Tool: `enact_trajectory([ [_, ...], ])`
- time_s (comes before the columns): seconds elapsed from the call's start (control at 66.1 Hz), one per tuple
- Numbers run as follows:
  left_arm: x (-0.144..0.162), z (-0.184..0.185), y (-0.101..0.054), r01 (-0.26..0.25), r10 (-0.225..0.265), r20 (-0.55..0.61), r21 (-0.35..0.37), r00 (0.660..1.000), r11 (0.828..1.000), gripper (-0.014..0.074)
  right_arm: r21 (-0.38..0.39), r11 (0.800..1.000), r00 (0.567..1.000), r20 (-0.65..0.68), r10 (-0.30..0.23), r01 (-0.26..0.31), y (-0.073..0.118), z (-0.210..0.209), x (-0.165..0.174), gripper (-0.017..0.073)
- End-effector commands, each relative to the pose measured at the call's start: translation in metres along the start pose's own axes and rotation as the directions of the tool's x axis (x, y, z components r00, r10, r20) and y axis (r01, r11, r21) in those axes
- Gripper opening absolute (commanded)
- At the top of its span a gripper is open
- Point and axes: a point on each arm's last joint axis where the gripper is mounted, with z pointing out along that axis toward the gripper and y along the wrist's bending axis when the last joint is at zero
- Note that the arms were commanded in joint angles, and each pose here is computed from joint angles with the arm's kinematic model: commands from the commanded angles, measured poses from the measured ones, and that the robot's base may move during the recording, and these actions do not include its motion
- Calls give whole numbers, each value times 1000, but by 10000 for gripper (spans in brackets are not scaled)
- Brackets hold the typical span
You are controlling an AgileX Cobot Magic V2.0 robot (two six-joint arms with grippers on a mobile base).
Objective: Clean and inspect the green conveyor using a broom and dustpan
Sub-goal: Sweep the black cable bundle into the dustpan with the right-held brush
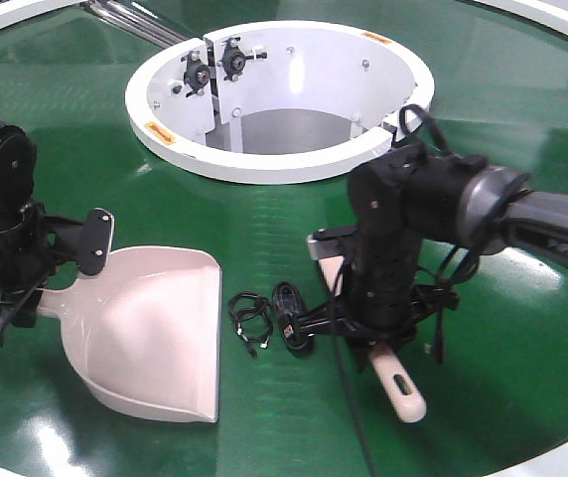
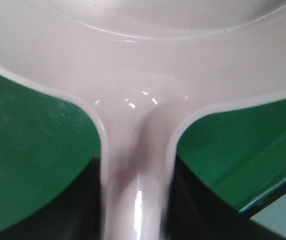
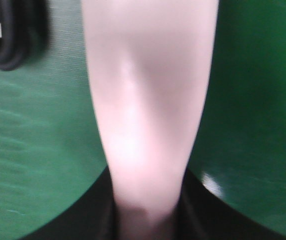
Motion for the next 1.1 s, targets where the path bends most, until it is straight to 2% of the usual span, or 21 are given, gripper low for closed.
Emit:
enact_trajectory([
  [0.0, 2, -22, -1, 11, -10, 21, -61, 1000, 998, -8, 13, 1000, 1000, -11, -25, 25, 8, -18, 6, -4],
  [0.151, 2, -22, -1, 11, -10, 21, -61, 1000, 998, -8, -16, 999, 999, -28, -35, 35, 25, -12, 2, -4],
  [0.318, 2, -22, -1, 11, -10, 21, -61, 1000, 998, -8, -42, 996, 997, -23, -78, 77, 48, -10, -2, -4],
  [0.484, 2, -22, -1, 11, -10, 21, -61, 1000, 998, -8, -93, 988, 992, -5, -124, 123, 80, -11, -8, -4],
  [0.62, 2, -22, -1, 11, -10, 21, -61, 1000, 998, -8, -167, 972, 986, 21, -163, 165, 110, -15, -13, -4],
  [0.802, 2, -22, -1, 11, -10, 21, -61, 1000, 998, -8, -251, 937, 969, 89, -229, 245, 144, -32, -16, -4],
  [0.953, 2, -22, -1, 11, -10, 21, -61, 1000, 998, -8, -293, 911, 955, 161, -251, 289, 154, -54, -15, -3],
  [1.089, 2, -22, -1, 11, -10, 21, -61, 1000, 998, -8, -282, 911, 947, 202, -250, 300, 150, -68, -13, -3],
])
